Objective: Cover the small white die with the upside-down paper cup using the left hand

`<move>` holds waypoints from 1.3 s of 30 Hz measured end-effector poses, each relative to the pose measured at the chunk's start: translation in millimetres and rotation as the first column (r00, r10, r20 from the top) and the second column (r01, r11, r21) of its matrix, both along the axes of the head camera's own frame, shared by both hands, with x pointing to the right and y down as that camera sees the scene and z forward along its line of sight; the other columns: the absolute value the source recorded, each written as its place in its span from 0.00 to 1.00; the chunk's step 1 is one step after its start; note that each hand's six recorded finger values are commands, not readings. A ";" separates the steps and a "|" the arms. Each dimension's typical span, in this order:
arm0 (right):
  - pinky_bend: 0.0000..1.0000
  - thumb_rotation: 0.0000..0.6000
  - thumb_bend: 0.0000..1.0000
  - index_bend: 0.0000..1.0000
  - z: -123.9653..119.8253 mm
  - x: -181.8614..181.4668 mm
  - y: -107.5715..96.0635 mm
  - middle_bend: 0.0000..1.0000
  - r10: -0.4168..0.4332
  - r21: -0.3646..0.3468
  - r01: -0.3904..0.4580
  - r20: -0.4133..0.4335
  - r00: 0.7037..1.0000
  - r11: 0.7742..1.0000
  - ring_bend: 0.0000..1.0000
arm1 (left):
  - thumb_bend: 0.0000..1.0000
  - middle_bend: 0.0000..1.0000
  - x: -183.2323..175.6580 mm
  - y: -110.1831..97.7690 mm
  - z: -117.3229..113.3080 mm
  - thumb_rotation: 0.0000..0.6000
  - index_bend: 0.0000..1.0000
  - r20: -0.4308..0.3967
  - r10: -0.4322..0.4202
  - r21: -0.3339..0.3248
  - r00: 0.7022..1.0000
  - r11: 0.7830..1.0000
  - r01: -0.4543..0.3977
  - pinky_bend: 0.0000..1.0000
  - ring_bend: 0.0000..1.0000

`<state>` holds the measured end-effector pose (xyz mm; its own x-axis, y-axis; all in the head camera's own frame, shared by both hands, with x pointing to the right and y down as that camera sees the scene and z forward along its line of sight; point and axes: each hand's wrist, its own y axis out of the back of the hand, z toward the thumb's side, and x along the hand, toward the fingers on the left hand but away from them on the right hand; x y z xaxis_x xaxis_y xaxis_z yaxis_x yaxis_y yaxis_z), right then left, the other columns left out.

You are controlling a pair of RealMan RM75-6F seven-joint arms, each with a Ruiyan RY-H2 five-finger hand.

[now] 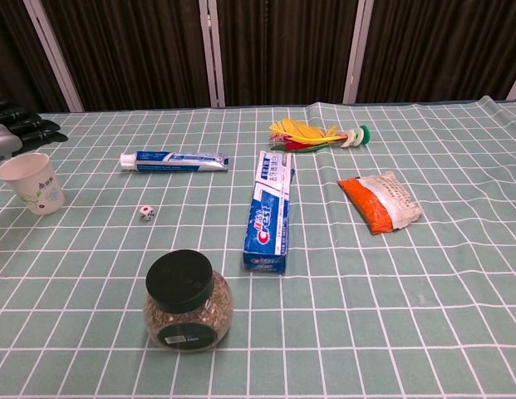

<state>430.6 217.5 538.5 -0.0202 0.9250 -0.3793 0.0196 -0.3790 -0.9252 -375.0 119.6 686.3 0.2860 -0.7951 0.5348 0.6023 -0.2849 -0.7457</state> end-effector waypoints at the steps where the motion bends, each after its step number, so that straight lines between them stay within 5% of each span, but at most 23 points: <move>1: 0.00 1.00 0.00 0.06 0.5 0.9 -0.2 0.00 0.004 -0.002 -0.004 -0.001 1.000 1.000 0.00 | 0.00 0.00 1.6 -3.1 7.1 1.00 0.10 0.022 0.011 -0.002 1.000 1.000 -0.011 0.00 0.00; 10: 0.00 1.00 0.00 0.01 1.4 5.3 -3.2 0.00 0.020 0.002 -0.020 -0.008 1.000 1.000 0.00 | 0.00 0.07 6.6 -13.6 31.7 1.00 0.20 0.089 0.077 0.007 0.993 0.997 -0.078 0.04 0.02; 22: 0.00 1.00 0.00 0.01 2.9 8.8 -4.3 0.00 0.030 0.003 -0.030 -0.018 0.999 1.000 0.00 | 0.00 0.34 9.0 -20.6 46.3 1.00 0.47 0.139 0.095 0.078 0.986 0.991 -0.107 0.35 0.30; 29: 0.00 1.00 0.00 0.02 3.3 9.9 -5.0 0.00 0.035 0.002 -0.035 -0.015 0.999 0.999 0.00 | 0.00 0.40 10.3 -23.0 48.9 1.00 0.54 0.141 0.066 0.104 0.988 0.991 -0.081 0.41 0.37; 35: 0.00 1.00 0.00 0.07 3.2 10.0 -4.9 0.00 0.035 0.002 -0.035 -0.015 0.999 0.999 0.00 | 0.00 0.40 11.6 -26.4 42.6 1.00 0.54 0.073 0.015 0.109 0.997 0.994 -0.023 0.41 0.37; 39: 0.00 1.00 0.00 0.11 2.0 10.0 -4.8 0.00 0.036 0.004 -0.036 -0.013 0.999 0.999 0.00 | 0.00 0.39 15.2 -33.4 29.8 1.00 0.54 -0.069 -0.069 0.098 0.995 0.992 0.076 0.41 0.34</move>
<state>440.6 212.7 540.6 -0.0581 0.9249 -0.3757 0.0212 -0.3751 -0.9267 -359.8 86.2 716.2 0.2574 -0.8636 0.4335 0.5319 -0.2479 -0.8097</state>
